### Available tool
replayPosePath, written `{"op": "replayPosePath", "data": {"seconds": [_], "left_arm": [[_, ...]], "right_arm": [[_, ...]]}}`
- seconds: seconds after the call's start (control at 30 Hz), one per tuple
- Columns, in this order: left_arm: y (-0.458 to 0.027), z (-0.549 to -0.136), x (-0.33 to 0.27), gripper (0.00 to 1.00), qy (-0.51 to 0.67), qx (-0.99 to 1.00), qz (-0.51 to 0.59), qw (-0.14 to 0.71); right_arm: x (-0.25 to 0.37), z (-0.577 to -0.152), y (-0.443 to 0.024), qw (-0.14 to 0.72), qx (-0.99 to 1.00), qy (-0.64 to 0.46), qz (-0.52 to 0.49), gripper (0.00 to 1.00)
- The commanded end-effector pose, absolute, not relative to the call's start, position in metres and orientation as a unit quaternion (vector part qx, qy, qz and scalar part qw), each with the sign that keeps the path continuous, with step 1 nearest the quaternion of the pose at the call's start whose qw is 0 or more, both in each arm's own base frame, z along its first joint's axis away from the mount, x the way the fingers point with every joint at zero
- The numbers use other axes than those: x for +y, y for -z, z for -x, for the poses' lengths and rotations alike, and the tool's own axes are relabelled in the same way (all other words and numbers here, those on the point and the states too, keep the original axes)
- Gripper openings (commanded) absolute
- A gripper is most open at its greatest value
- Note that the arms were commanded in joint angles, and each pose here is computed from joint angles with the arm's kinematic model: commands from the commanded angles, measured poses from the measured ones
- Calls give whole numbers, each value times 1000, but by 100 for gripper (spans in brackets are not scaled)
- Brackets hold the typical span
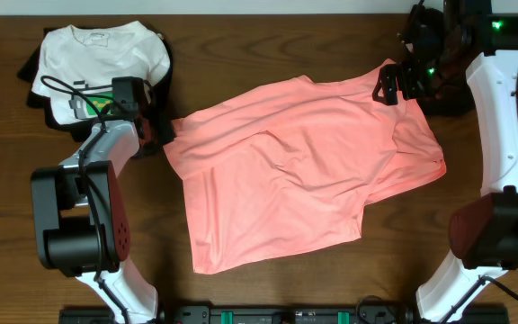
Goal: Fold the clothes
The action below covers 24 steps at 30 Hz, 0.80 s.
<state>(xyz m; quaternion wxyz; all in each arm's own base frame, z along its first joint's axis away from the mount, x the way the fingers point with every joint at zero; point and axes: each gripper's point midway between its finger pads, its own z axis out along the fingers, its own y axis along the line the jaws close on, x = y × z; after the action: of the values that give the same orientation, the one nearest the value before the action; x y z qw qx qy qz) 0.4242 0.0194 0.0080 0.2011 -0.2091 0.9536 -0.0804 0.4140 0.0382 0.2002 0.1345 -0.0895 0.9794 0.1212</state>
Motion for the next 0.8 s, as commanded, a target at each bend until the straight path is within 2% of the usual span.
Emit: {"op": "replayPosePath", "data": {"seconds": [0.0, 0.33, 0.63, 0.77], "left_arm": [[-9, -432, 11, 6, 106, 951, 200, 210], [-38, -477, -9, 6, 151, 922, 189, 304], [-107, -534, -35, 6, 141, 884, 143, 421], [-119, -539, -39, 6, 137, 886, 130, 424]], "right_arm": [[37, -414, -205, 143, 978, -117, 97, 99], [37, -416, -205, 146, 978, -117, 97, 99], [37, -416, -205, 146, 977, -117, 97, 99], [37, -416, -205, 146, 977, -117, 97, 99]]}}
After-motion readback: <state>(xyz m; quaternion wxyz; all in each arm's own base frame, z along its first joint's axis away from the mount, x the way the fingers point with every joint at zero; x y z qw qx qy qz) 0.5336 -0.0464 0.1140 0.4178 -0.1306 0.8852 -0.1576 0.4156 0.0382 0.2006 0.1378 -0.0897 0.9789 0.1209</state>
